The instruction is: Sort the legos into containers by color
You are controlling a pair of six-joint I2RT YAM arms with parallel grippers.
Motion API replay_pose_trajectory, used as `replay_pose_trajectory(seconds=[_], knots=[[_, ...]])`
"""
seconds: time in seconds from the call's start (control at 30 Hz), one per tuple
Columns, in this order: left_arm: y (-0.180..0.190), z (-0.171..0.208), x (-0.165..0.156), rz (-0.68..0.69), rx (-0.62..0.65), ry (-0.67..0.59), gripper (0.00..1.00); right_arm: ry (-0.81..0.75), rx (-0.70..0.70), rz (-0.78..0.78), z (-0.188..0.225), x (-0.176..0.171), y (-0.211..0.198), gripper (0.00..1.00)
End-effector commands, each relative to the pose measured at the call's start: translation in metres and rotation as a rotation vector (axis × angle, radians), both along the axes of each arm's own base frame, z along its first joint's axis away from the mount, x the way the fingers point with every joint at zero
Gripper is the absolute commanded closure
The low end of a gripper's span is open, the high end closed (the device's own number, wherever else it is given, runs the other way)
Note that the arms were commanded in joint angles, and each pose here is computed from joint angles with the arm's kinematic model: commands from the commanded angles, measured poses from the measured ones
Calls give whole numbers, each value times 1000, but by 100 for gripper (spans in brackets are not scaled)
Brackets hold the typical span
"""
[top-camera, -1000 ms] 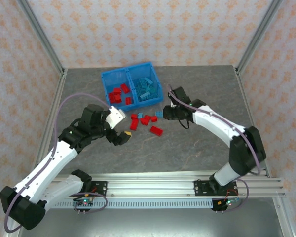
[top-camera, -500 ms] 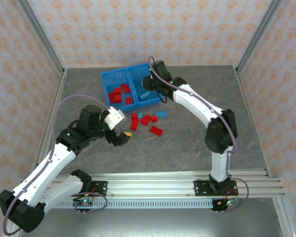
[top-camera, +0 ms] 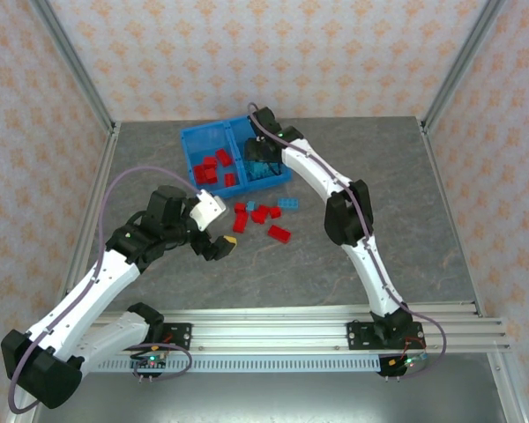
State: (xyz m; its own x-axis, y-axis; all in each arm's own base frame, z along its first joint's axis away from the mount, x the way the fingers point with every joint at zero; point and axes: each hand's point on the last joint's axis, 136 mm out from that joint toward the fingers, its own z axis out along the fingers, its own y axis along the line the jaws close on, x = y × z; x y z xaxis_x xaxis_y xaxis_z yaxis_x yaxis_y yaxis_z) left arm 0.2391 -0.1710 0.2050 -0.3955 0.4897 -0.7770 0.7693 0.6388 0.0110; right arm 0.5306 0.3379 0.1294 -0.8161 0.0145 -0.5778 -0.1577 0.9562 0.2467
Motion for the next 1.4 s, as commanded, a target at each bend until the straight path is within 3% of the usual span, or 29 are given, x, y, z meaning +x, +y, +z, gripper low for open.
replay_pose_trajectory(seconds=[0.0,0.13,0.27,0.4,0.53,0.7,0.9,1.37], knots=[[3,-1,1,-1,23,-6,0,-52,33,14,57,-10,-2,47],[3,2,0,3,16,-8,0,-51,12,27,84,-41,-15,47],[4,3,-1,4,16,-14,0,-90,6,-6,94,-96,-46,45],[2,3,-1,-6,15,-14,0,-58,49,-136,67,-143,-88,28],[-1,1,0,-17,12,6,0,40,28,-184,27,-168,-105,13],[-1,-2,0,-17,19,26,0,140,-61,-178,-12,-163,-101,5],[5,-2,0,2,39,0,0,189,-122,-174,-50,-140,-86,3],[6,-5,1,3,53,4,0,259,-183,-232,-98,-118,-93,19]])
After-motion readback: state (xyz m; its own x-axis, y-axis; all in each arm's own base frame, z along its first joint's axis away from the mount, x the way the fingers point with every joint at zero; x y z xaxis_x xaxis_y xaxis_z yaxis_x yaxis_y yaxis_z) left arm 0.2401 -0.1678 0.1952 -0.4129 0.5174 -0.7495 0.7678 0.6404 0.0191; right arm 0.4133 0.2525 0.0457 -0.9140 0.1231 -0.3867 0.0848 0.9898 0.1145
